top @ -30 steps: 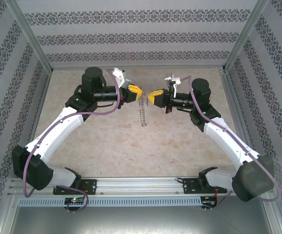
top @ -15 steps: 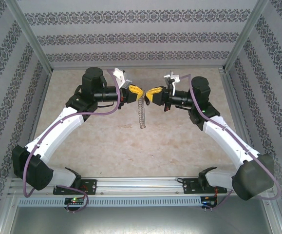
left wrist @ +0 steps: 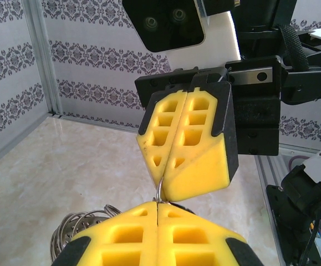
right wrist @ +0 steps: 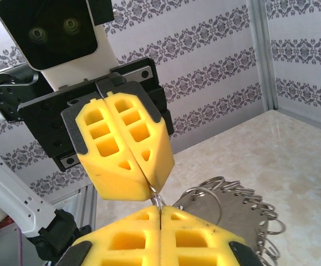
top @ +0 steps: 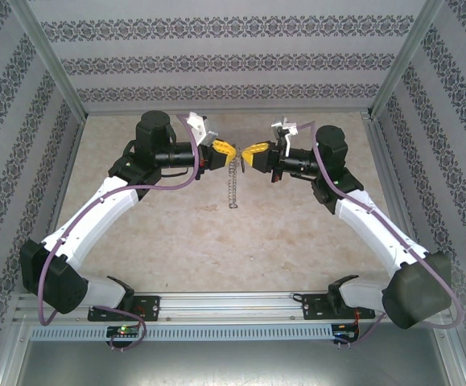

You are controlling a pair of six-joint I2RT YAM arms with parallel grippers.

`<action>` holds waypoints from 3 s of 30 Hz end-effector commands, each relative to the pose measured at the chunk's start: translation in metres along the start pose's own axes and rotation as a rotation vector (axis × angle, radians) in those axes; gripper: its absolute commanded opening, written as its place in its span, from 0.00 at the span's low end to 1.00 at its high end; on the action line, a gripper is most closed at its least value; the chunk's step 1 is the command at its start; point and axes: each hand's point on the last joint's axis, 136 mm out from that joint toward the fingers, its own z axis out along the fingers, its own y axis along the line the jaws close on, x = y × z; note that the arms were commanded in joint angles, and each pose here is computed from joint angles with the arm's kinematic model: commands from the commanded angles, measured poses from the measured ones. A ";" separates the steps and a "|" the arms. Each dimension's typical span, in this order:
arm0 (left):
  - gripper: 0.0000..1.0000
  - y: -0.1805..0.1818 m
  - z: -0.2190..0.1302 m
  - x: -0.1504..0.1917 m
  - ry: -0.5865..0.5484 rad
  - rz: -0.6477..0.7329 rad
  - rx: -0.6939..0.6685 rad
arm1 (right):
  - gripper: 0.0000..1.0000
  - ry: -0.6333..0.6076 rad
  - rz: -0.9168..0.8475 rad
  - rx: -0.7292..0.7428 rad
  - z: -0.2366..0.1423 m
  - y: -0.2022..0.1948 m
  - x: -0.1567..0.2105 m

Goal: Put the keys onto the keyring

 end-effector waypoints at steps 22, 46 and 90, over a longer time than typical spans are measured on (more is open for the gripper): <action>0.00 -0.013 -0.002 -0.021 -0.063 0.069 0.028 | 0.00 -0.021 -0.012 0.010 -0.007 0.002 0.001; 0.00 -0.015 -0.003 -0.028 -0.091 0.082 0.031 | 0.00 0.010 0.059 0.005 0.002 -0.010 0.018; 0.00 -0.018 -0.001 -0.034 -0.110 0.087 0.044 | 0.52 0.028 0.020 -0.138 -0.015 0.008 -0.002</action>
